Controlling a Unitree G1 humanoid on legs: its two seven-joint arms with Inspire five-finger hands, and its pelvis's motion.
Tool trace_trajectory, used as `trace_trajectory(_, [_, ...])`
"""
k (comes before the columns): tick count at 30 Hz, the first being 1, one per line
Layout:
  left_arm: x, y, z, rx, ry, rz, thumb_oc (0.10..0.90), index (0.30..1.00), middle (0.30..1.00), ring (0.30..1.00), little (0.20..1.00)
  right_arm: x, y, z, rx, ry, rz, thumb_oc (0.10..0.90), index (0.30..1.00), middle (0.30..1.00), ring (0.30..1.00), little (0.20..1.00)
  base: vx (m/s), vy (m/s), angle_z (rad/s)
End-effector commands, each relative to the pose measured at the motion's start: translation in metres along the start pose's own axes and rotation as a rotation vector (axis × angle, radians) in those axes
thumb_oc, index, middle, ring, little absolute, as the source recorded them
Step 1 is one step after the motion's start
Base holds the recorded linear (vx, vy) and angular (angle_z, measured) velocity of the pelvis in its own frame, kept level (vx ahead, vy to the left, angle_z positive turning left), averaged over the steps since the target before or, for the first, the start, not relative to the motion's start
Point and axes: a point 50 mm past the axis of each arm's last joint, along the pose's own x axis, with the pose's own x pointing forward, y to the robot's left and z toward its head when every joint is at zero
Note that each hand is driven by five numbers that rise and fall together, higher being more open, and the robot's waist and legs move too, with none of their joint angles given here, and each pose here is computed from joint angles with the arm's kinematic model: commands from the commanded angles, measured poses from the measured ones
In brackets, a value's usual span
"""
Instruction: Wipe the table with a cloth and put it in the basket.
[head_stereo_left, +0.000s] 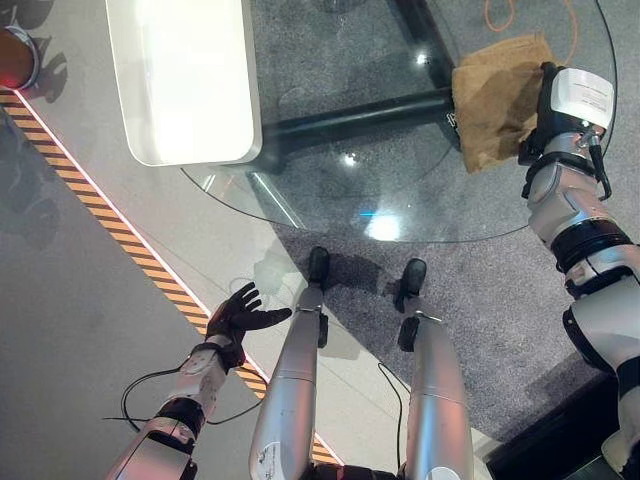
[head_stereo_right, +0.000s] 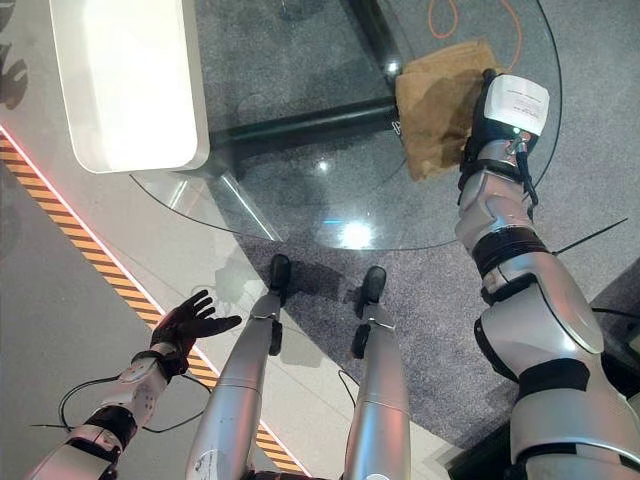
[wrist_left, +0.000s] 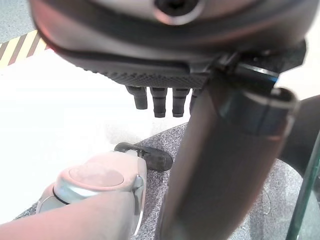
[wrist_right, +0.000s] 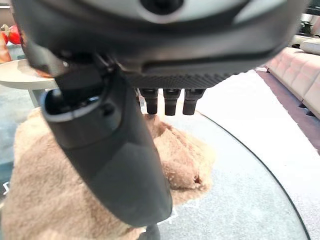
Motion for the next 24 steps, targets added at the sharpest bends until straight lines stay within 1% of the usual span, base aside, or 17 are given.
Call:
trace_trajectory(1, [-0.0026,-0.0018,-0.0129,0.003,0.039,0.006,0.8,0.9,0.9,0.9,0.9,0.0152,-0.041,-0.0037,-0.071,0.017,-0.122,0.8,0.9,0.9,0.9,0.9,0.0,0.0,0.0])
trace_trajectory(5, [-0.0023,-0.0035,-0.0133,0.004,0.04,0.0,0.8,0.9,0.9,0.9,0.9,0.0161,-0.0428,-0.0013,-0.072,0.017,-0.115,0.8,0.9,0.9,0.9,0.9,0.0,0.0,0.0])
trace_trajectory(6, [-0.0026,-0.0029,-0.0139,0.003,0.04,0.0,0.8,0.9,0.9,0.9,0.9,0.0163,-0.0428,-0.0012,-0.075,0.015,-0.11,0.523,0.662,0.662,0.662,0.623,0.0,0.0,0.0])
trace_trajectory(8, [-0.003,-0.0027,-0.0143,0.006,0.041,-0.003,0.8,0.9,0.9,0.9,0.9,0.0164,-0.0433,0.0001,-0.079,0.011,-0.103,0.1,0.3,0.3,0.3,0.2,0.0,0.0,0.0])
trace_trajectory(24, [-0.0033,-0.0049,-0.0162,0.004,0.046,-0.003,0.8,0.9,0.9,0.9,0.9,0.016,-0.0431,0.0056,-0.091,0.003,-0.099,0.1,0.3,0.3,0.3,0.2,0.0,0.0,0.0])
